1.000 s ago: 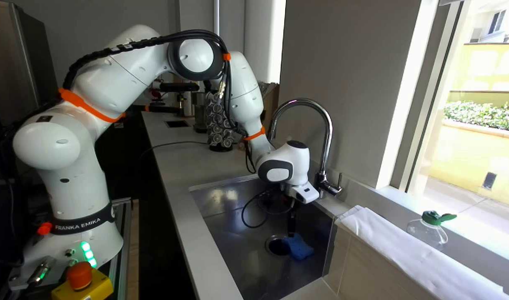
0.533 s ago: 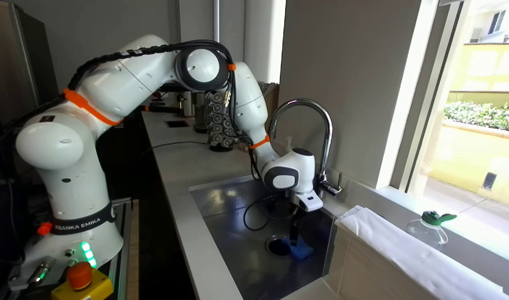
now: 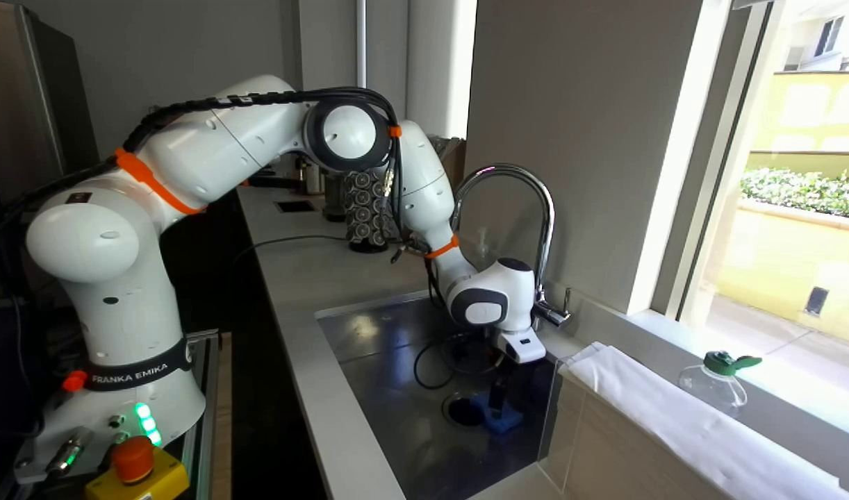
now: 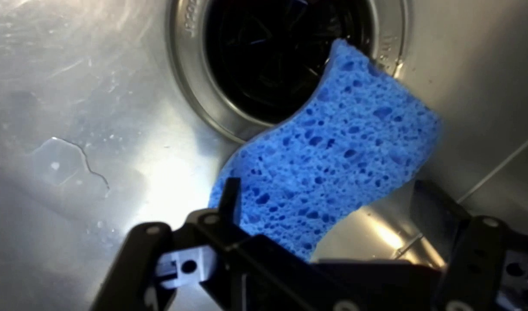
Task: Close the tap faucet
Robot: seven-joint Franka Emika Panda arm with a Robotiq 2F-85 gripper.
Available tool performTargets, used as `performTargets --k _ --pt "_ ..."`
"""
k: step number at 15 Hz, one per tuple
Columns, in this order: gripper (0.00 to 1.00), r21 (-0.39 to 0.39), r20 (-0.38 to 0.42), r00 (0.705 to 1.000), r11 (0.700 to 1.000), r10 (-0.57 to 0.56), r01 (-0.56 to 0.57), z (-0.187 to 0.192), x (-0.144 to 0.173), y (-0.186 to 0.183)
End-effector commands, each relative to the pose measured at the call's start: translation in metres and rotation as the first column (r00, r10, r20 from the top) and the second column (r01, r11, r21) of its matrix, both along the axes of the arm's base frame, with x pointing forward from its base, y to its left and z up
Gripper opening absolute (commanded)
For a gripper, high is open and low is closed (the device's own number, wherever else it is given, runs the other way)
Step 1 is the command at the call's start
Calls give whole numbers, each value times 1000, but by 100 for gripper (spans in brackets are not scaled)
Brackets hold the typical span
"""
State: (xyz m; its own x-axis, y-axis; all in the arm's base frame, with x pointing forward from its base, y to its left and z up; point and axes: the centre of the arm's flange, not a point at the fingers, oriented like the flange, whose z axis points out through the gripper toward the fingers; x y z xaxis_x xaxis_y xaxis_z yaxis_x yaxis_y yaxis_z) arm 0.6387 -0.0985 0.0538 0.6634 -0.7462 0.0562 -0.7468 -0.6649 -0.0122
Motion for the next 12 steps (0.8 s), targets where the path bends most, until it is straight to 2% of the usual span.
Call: performTargets --k 1,5,6,8,12 --pt "100 18 -10 998 998 -60 60 -18 17 0" --pt "100 17 -7 996 996 -85 86 -25 20 -2" --pt "75 19 -10 996 996 -87 87 -27 20 -1" --pt "66 15 -7 996 996 -88 88 -26 21 -1" --pt "34 8 -1 996 996 -85 85 -14 18 2"
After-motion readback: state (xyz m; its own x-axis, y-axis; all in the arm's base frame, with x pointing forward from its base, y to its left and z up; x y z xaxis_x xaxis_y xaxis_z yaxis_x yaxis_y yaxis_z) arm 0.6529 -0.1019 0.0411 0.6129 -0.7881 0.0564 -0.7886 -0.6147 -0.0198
